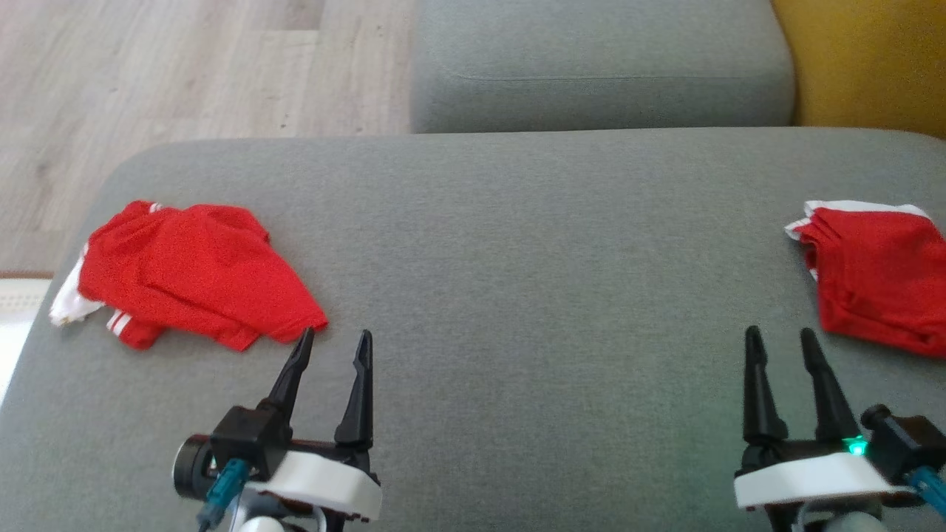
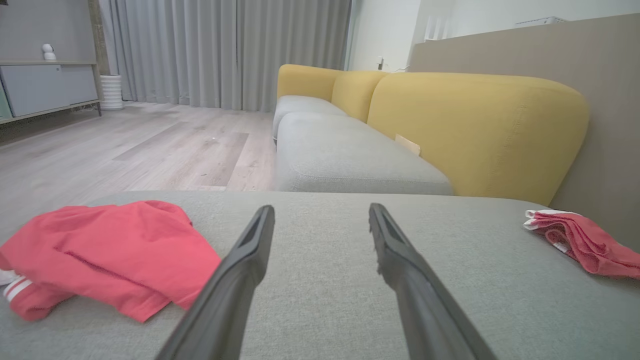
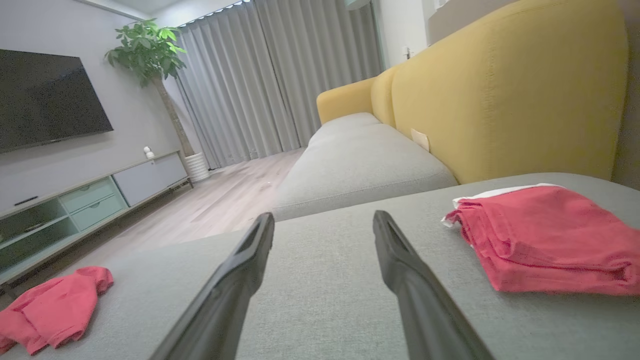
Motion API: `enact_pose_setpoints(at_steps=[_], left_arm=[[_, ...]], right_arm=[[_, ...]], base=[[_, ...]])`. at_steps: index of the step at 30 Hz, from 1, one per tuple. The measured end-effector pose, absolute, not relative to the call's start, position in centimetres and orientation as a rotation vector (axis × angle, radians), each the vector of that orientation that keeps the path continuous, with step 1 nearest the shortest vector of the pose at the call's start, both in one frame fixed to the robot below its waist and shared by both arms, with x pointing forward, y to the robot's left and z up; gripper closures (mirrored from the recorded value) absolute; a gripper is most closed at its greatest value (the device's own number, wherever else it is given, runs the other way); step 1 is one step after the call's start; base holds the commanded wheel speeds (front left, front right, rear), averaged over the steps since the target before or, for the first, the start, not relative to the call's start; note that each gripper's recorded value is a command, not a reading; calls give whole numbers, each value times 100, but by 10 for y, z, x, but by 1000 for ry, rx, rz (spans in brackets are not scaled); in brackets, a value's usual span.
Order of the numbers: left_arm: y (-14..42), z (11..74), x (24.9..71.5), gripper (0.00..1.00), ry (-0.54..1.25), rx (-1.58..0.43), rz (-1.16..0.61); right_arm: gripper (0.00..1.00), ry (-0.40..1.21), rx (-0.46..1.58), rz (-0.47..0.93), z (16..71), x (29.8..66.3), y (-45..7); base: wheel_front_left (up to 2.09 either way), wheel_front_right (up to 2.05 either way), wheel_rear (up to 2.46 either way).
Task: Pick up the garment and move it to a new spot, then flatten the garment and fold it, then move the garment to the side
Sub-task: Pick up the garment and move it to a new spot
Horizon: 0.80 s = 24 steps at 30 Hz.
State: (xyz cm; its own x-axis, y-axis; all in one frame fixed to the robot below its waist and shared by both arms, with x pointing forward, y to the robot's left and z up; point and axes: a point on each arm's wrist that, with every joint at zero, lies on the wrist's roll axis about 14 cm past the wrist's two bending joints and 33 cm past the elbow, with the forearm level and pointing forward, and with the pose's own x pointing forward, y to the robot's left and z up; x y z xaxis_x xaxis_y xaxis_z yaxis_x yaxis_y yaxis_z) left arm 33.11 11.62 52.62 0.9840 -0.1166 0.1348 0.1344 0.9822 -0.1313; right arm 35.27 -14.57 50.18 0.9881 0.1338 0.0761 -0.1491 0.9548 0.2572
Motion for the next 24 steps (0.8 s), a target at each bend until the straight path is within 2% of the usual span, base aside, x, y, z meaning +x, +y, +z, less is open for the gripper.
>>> enact_pose_setpoints(at_steps=[10, 24], left_arm=[[165, 524, 318, 0, -131, -131, 31], [244, 522, 273, 0, -149, -109, 290]], right_arm=[[0, -18, 272, 344, 498, 361, -79], [0, 11, 290, 652, 505, 360, 23]], base=[[0, 0, 0], [0, 0, 0]])
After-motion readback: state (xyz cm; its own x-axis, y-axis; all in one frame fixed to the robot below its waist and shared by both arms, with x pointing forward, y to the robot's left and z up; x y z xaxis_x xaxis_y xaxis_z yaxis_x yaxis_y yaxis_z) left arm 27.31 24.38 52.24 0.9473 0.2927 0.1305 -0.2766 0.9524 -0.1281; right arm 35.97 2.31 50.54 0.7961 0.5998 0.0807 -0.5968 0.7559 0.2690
